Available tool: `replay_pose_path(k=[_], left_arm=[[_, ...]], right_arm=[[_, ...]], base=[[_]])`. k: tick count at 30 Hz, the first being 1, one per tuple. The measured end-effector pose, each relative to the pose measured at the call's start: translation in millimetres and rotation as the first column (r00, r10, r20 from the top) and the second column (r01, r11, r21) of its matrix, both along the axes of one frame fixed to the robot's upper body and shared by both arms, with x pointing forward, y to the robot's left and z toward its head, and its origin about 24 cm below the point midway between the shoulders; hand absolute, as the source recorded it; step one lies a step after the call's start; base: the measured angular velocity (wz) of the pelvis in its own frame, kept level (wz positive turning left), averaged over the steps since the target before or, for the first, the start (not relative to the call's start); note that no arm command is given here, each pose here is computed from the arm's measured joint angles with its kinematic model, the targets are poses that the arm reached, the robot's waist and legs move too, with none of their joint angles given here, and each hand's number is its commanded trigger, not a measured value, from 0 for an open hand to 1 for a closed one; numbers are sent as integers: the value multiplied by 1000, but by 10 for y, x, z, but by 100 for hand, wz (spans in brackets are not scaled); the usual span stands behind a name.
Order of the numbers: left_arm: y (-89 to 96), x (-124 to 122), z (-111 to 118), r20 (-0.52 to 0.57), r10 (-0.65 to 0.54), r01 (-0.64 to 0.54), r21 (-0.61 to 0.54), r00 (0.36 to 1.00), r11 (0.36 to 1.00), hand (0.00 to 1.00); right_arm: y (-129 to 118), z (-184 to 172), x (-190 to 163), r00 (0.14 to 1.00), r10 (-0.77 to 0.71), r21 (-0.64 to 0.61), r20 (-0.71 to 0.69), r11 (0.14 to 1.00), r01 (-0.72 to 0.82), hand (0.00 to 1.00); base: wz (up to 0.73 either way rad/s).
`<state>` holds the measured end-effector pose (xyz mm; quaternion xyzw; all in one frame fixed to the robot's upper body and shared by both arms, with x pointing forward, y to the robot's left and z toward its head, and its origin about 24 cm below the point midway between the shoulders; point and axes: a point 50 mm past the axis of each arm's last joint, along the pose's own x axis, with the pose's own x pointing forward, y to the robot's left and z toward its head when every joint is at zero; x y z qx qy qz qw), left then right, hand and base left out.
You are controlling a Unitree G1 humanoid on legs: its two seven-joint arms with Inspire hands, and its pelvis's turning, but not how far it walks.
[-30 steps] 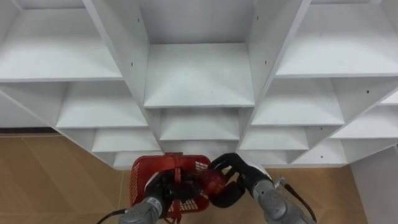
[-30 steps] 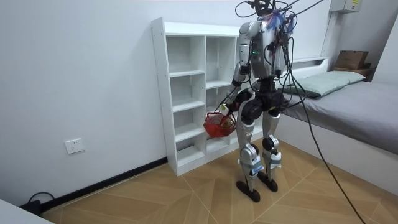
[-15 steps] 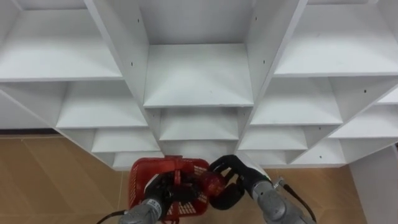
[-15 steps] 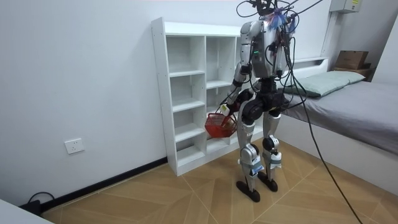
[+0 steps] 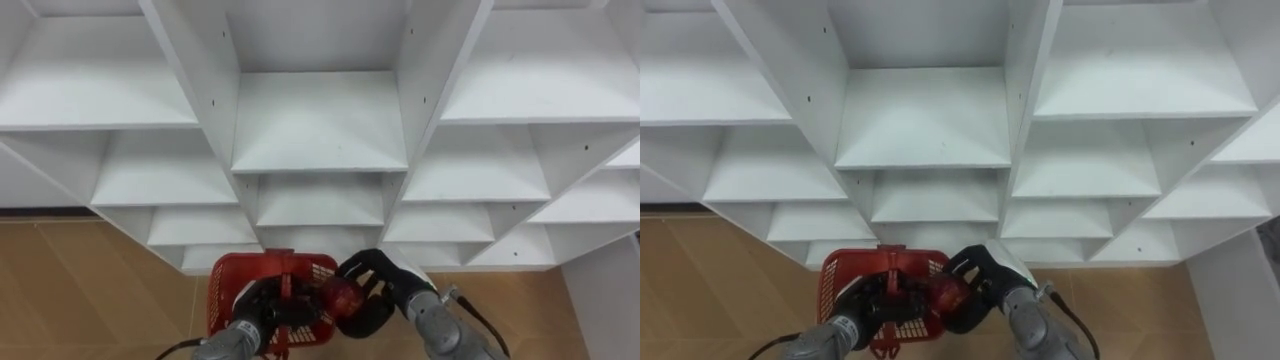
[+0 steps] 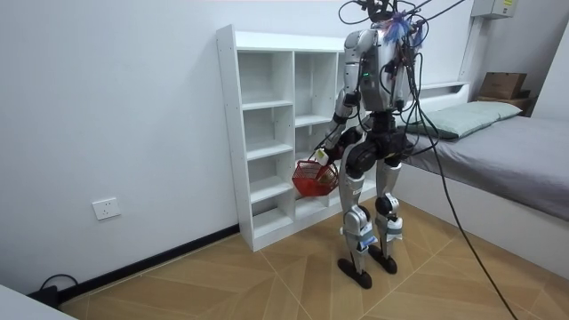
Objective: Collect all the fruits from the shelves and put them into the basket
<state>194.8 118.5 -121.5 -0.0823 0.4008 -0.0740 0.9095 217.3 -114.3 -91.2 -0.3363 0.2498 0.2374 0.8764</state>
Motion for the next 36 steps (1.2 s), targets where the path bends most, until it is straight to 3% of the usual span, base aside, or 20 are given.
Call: replay_pose_path(k=[32,33,34,35,36], left_arm=[[-93,76,49,17,-58,59,-35,998,998,100],[-97,90,58,22,-61,62,-36,998,997,100],[-105,99,64,25,-65,66,-37,998,997,100],[-108,101,65,26,-67,68,-37,997,997,100],[-112,102,66,26,-68,69,-37,997,997,100]], right_arm=[[-54,-50,66,999,-33,-29,-29,999,32,100],[-47,-51,86,999,-32,-32,-31,999,31,87],[-41,-55,93,999,-33,-34,-35,999,32,85],[-37,-56,99,999,-33,-36,-36,999,32,96],[-25,-64,102,999,-34,-36,-42,999,32,100]], base=[[0],[0],[0],[0],[0]])
